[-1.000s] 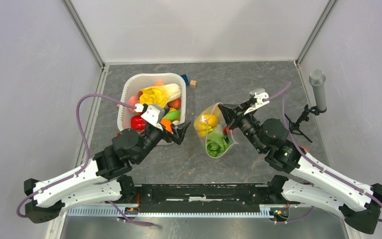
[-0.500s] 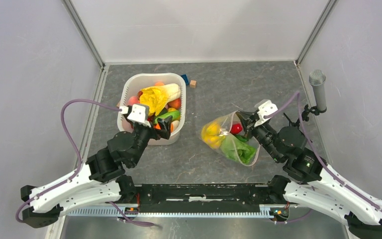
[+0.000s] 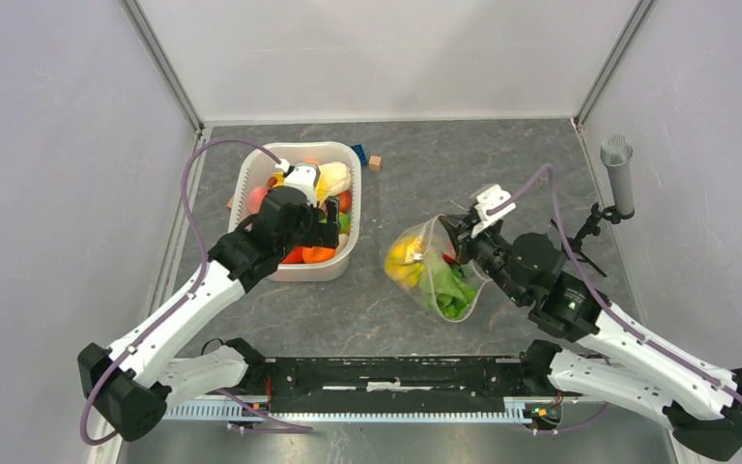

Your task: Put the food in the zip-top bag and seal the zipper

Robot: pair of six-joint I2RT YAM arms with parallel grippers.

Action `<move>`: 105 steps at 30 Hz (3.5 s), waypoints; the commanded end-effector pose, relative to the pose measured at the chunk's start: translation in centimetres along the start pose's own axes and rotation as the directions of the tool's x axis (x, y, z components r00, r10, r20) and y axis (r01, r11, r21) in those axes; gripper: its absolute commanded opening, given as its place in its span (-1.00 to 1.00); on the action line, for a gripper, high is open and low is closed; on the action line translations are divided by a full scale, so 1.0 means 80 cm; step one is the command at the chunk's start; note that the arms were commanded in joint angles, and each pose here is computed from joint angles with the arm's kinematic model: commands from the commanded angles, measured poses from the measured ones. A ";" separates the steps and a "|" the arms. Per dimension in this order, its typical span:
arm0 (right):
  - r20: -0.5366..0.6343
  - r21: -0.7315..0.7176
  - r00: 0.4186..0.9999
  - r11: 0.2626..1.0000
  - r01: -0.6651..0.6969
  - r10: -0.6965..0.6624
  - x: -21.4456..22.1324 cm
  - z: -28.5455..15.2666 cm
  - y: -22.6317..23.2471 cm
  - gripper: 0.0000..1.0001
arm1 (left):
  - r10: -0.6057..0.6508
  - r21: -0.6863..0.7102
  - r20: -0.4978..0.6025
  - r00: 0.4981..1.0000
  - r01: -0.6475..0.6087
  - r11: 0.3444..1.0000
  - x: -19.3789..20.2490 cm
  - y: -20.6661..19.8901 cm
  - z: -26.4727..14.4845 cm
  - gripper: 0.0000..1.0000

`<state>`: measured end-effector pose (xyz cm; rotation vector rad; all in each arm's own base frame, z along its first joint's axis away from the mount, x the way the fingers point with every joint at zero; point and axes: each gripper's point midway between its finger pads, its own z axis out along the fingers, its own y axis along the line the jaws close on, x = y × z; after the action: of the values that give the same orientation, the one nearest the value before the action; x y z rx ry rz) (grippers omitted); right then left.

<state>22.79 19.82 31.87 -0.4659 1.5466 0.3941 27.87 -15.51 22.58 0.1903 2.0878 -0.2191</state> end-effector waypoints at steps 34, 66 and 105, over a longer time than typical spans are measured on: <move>0.033 -0.138 0.996 0.987 -0.081 0.086 -0.019 0.024 0.044 -0.92 | 0.002 0.029 -0.238 0.971 0.005 1.000 0.087 0.009 0.040 -0.30; 0.061 -0.091 0.979 0.978 -0.188 0.194 -0.021 0.035 0.041 -0.92 | -0.254 0.844 0.178 0.951 -0.015 0.536 -0.118 -0.162 -0.173 -0.28; 0.118 -0.122 0.897 0.903 -0.413 0.426 -0.037 0.045 0.053 -0.91 | 0.104 0.589 0.322 0.941 -0.285 0.756 -0.055 -0.239 -0.068 0.35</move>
<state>23.79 25.36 32.39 -0.2015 1.5536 0.7648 20.04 -33.38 29.44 0.7759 1.6869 -0.8401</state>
